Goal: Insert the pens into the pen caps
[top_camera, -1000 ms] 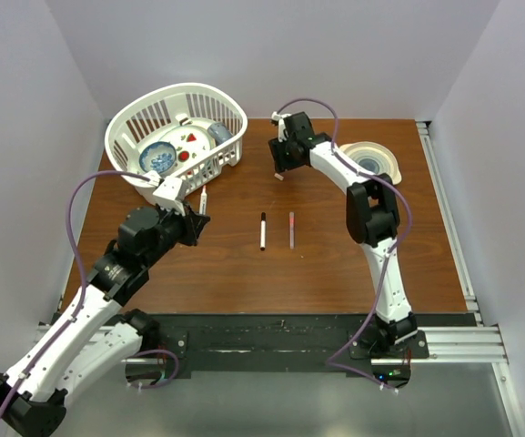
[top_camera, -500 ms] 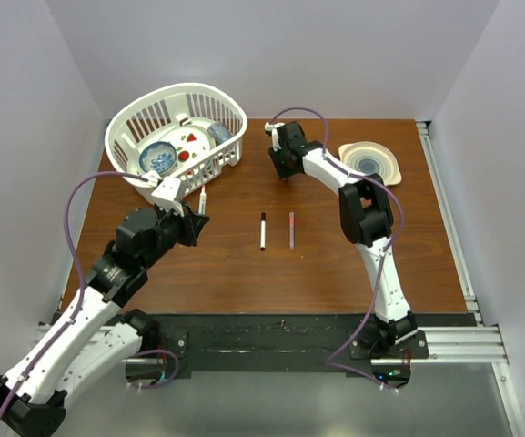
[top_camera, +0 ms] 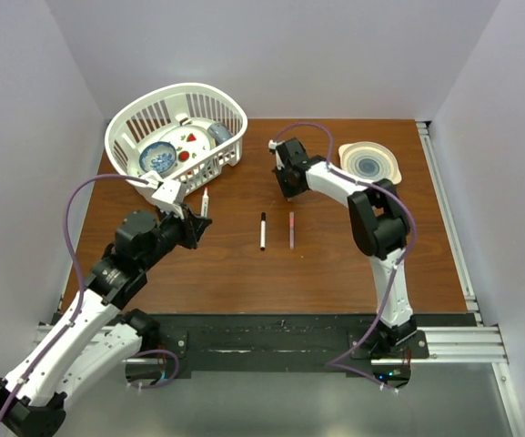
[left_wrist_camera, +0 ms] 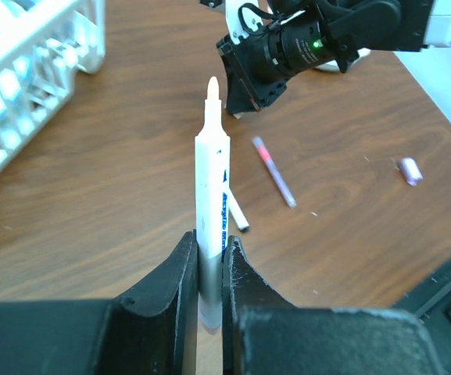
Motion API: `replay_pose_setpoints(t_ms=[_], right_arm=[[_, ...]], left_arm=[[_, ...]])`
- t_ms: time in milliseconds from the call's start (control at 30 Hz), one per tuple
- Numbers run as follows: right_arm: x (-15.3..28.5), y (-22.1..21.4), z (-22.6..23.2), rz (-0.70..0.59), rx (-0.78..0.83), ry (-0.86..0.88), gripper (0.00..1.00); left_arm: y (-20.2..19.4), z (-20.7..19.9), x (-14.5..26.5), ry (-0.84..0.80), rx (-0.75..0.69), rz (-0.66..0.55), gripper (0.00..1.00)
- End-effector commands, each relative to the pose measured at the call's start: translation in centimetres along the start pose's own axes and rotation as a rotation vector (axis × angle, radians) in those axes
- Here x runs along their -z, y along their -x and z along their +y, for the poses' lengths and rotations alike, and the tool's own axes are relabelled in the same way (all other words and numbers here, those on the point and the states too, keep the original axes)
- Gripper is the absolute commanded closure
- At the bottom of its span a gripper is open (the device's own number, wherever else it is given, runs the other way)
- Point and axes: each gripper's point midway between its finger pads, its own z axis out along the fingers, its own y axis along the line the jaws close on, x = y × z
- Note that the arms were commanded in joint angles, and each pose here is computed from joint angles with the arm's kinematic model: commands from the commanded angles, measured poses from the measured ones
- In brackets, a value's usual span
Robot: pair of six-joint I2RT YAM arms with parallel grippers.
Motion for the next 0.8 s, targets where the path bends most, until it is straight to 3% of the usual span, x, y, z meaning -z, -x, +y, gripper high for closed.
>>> replay_pose_setpoints(t_ms=[0,200,367,400,567,767], right_arm=[[3.2,-3.0,0.8,0.011,-0.092,-0.006,1.00],[5.8,-1.1,1.6,-0.079,-0.153,0.046,1.00],[13.2,3.0,4.3,-0.261,-0.308,0.240,1.00],[13.6,1.8,5.0,-0.251,-0.329,0.282,1.00],[22.5,3.8,7.2,-0.466,-0.492,0.508,1.00],[29.2,3.8,10.1,-0.628,-0.596,0.719,1.00]], left_arm=[[-0.9,-2.4,-0.6,-0.130,0.079,0.026,1.00],[-3.1,-6.1,-0.3,-0.355,0.247,0.050,1.00],[-2.0,-8.3,-0.1,-0.501,0.364,-0.027,1.00],[-2.7,-8.4,-0.2,-0.516,0.380,-0.014,1.00],[-2.9,-9.2,-0.6,-0.600,0.456,-0.045,1.00],[-3.0,-10.4,-1.3,-0.683,0.487,-0.047,1.00]])
